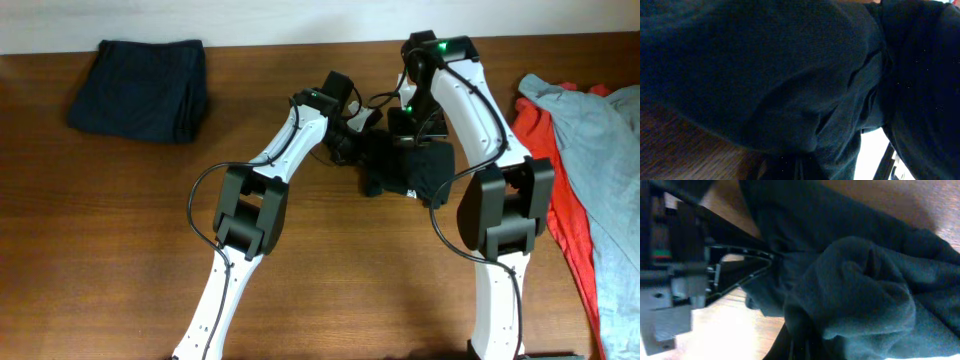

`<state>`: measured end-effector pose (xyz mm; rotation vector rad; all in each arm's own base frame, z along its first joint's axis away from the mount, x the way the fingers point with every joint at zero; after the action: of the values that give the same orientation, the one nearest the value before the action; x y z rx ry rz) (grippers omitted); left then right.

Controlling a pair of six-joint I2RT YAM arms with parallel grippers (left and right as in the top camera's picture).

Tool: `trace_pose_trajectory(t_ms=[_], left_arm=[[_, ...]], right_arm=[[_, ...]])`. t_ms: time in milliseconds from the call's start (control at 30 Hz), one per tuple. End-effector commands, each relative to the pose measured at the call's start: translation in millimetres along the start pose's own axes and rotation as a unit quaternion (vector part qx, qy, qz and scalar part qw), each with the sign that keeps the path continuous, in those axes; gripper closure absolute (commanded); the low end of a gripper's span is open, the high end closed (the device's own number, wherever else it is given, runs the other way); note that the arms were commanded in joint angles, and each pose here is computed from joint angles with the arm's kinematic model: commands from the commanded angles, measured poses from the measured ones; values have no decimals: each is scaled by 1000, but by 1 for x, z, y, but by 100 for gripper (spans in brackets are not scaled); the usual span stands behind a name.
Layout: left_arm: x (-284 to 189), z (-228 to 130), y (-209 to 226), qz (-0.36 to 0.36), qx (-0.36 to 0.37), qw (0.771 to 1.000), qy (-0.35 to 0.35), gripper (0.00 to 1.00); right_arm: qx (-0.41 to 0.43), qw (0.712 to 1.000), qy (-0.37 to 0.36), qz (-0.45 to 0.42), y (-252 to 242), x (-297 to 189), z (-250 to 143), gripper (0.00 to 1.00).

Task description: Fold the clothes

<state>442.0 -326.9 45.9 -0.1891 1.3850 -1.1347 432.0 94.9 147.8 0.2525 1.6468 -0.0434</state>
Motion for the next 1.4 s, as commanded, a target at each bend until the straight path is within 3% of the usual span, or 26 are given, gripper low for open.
trace_pose_trajectory(t_ms=[0, 467, 767, 933, 1200, 1233, 1267, 1300, 1367], left_arm=[[30, -21, 38, 52, -24, 998, 37, 100], [23, -22, 48, 76, -26, 996, 37, 100], [-14, -6, 48, 65, -30, 997, 0, 100], [-41, 10, 38, 126, -5, 992, -25, 100], [-50, 1, 54, 205, -10, 979, 0, 100], [-51, -1, 56, 214, -10, 977, 6, 100], [-51, -2, 57, 216, -8, 976, 10, 100], [-52, -4, 58, 216, -4, 976, 16, 100], [-55, -5, 59, 219, -4, 976, 18, 100]], right_arm=[[-15, 999, -22, 19, 22, -10, -3, 96], [-27, 998, -50, 32, 33, 5, 7, 96], [-28, 998, -47, 38, 33, 21, 8, 96], [-32, 996, -32, 76, 41, 21, 5, 96], [-35, 994, -37, 93, 46, 21, 8, 96], [-36, 994, -36, 98, 47, 21, 8, 93], [-36, 994, -36, 100, 48, 21, 8, 82], [-37, 993, -36, 102, 48, 21, 8, 63], [-37, 993, -36, 102, 48, 21, 8, 48]])
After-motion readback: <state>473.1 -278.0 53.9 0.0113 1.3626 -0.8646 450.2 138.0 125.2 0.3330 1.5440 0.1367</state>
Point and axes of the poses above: each gripper's point midway between its finger pads, its own x axis out along the fingers, its own y axis along the line the jaws close on, z = x × y, the point moved 6 cm from there along -x, back along the fingers, and after that the axes turned 14 degrees about x, right-handed, at the moved point
